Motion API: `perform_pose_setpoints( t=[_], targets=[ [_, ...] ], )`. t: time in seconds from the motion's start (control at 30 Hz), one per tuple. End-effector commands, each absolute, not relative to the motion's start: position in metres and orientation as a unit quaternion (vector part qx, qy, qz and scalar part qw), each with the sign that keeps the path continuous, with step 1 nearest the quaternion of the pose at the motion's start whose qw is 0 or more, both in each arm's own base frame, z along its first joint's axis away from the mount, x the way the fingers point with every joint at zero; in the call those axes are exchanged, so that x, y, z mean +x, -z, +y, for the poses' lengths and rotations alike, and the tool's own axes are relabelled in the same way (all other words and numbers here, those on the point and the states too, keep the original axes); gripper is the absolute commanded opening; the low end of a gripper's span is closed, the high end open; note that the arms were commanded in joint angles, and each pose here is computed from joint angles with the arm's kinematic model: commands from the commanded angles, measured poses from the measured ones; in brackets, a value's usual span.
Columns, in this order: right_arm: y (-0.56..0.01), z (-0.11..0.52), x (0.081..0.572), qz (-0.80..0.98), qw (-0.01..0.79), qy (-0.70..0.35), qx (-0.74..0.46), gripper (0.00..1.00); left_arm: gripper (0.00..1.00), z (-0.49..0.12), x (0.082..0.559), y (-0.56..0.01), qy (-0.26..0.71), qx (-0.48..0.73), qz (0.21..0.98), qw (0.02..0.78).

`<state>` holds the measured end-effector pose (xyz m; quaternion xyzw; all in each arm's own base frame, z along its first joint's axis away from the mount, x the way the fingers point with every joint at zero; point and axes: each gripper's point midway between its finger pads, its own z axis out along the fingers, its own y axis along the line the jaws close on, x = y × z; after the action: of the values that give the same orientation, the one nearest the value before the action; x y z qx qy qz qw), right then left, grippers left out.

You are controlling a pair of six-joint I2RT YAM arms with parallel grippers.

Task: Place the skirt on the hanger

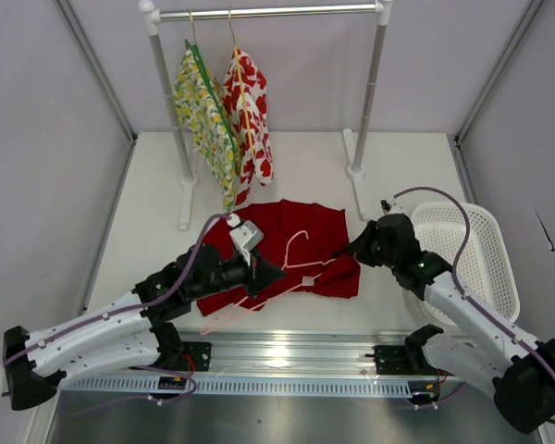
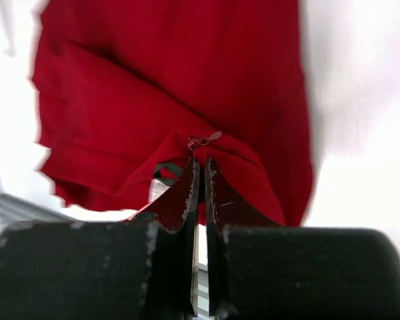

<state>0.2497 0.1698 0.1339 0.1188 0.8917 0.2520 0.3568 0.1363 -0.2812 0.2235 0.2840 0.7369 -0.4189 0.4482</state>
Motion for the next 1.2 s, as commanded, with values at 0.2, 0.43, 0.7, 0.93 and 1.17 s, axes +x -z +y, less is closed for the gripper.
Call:
perform_pose_setpoints(
  t=[0.2,0.43,0.7,0.93,1.17],
  targets=[
    [-0.18,0.185,0.266,0.799,0.41,-0.419,0.135,0.0,0.0,-0.27,0.155,-0.252,0.408,0.229,0.722,0.51],
    [-0.173,0.187,0.262,0.801,0.397,-0.43,0.123,0.0,0.0,-0.259,0.165,-0.257,0.396,0.205,0.723,0.528],
    [-0.166,0.193,0.263,0.813,0.382,-0.428,0.097,0.0,0.0,-0.269,0.158,-0.255,0.417,0.223,0.717,0.511],
    [-0.133,0.157,0.259,0.896,0.344,-0.256,0.115,0.14,0.0,-0.279,0.149,-0.24,0.427,0.249,0.726,0.478],
    [-0.133,0.142,0.239,0.929,0.324,-0.147,0.1,0.42,0.0,-0.284,0.145,-0.235,0.44,0.254,0.725,0.465]
  ],
)
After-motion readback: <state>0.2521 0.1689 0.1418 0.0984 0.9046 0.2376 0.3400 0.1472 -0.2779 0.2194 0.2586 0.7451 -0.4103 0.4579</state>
